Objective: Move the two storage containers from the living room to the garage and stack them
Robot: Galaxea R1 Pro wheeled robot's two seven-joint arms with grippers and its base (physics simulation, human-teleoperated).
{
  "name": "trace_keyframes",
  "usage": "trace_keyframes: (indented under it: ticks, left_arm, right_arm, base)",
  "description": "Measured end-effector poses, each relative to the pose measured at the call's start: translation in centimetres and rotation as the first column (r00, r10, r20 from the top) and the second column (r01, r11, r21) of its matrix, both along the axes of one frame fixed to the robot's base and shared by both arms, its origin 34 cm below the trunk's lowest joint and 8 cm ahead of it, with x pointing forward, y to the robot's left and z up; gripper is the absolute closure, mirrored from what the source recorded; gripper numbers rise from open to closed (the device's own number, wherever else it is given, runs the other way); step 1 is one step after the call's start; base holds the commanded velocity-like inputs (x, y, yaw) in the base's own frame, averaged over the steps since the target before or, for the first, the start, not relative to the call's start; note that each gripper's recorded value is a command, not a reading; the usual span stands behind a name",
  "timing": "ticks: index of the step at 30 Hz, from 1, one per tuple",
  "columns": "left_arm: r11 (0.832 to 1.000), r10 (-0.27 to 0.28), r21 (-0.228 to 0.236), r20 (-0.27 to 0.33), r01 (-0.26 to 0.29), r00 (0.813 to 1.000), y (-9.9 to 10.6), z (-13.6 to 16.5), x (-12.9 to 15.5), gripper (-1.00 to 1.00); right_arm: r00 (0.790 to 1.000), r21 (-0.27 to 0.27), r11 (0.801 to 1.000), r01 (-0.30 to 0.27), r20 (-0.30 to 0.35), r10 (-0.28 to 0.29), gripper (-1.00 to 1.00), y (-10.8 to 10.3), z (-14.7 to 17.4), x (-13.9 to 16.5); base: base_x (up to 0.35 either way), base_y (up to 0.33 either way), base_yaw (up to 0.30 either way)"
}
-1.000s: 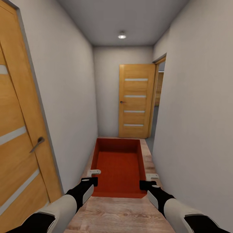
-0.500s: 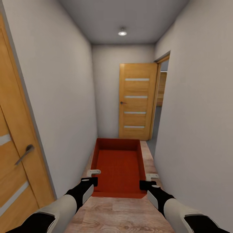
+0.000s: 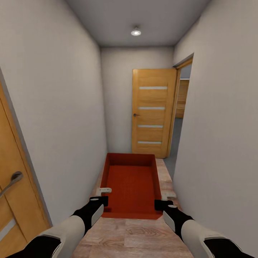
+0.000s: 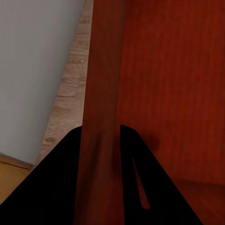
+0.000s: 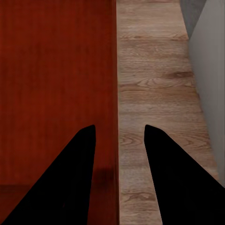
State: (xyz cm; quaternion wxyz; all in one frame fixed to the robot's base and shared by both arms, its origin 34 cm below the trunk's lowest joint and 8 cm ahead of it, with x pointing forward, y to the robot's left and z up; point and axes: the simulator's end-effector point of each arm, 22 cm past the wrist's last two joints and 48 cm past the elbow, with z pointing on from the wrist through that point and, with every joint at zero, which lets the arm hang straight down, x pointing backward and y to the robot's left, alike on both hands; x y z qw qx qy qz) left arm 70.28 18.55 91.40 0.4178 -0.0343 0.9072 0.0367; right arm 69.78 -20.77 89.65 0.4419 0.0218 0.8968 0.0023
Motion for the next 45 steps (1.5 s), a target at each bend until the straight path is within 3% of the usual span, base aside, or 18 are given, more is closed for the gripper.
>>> trace_keyframes:
  ticks: [45]
  left_arm:
    - [1.000, 0.000, 0.001, 0.000, 0.000, 1.000, -0.01, 0.01, 0.00, 1.00]
  right_arm:
    - [1.000, 0.000, 1.000, 0.000, 0.000, 0.000, 1.00, -0.01, -0.01, -0.01]
  base:
    - [0.322, 0.000, 0.000]
